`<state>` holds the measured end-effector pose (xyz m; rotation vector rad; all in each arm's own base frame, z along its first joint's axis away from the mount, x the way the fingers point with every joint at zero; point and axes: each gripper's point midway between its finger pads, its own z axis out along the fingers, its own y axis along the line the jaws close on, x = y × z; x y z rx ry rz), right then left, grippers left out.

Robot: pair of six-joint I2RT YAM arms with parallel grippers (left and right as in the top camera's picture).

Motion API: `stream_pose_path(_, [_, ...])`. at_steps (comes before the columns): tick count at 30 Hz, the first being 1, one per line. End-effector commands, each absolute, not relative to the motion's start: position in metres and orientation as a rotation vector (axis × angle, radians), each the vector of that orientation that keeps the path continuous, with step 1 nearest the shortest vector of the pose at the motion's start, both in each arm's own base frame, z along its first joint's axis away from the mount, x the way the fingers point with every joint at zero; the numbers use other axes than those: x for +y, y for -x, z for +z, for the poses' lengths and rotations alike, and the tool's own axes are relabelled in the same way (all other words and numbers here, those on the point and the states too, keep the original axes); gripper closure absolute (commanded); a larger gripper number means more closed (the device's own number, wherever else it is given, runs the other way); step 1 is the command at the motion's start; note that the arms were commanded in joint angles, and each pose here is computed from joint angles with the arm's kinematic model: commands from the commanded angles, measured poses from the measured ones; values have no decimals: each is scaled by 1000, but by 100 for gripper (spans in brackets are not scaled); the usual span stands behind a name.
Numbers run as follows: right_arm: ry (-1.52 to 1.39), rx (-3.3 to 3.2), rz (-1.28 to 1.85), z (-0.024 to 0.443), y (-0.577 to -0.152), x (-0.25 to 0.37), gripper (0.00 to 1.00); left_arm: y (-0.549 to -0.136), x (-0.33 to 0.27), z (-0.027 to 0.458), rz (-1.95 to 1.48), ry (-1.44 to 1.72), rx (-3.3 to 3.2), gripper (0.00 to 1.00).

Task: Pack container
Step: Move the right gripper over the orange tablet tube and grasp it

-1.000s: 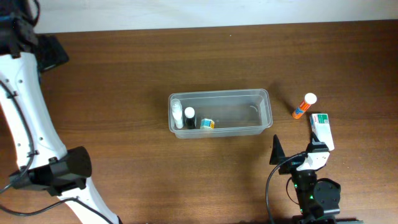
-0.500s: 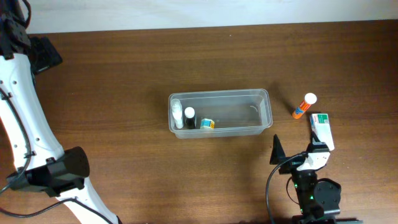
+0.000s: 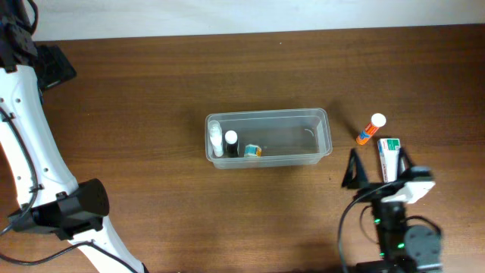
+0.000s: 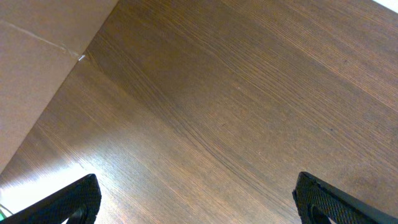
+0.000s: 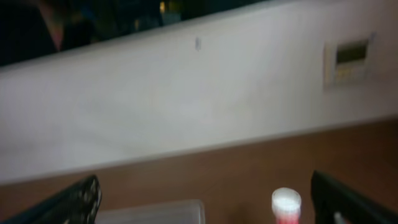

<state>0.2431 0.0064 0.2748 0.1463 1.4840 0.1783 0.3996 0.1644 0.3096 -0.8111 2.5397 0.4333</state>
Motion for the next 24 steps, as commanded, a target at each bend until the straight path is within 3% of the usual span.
stream_pose_path(1, [-105,1509,41,347,-256,-2,2,-399,168,309,444,835,2532,0])
stream_pose_path(7, [-177,1782,-136,409,-319,-25,2,-399,168,309,444,835,2532,0])
stream_pose_path(11, [-225,2003,-205,415,-359,-47,2,-399,168,309,444,835,2532,0])
stream_pose_path(14, [-252,2191,-180,396,-383,-62,2,-399,168,309,444,835,2532,0])
stream_pose_path(20, [-333,2534,121,308,-421,-79,2,-399,168,309,444,835,2532,0])
stream_pose_path(24, [-390,2605,142,268,-439,-96,2,-399,168,309,444,835,2532,0])
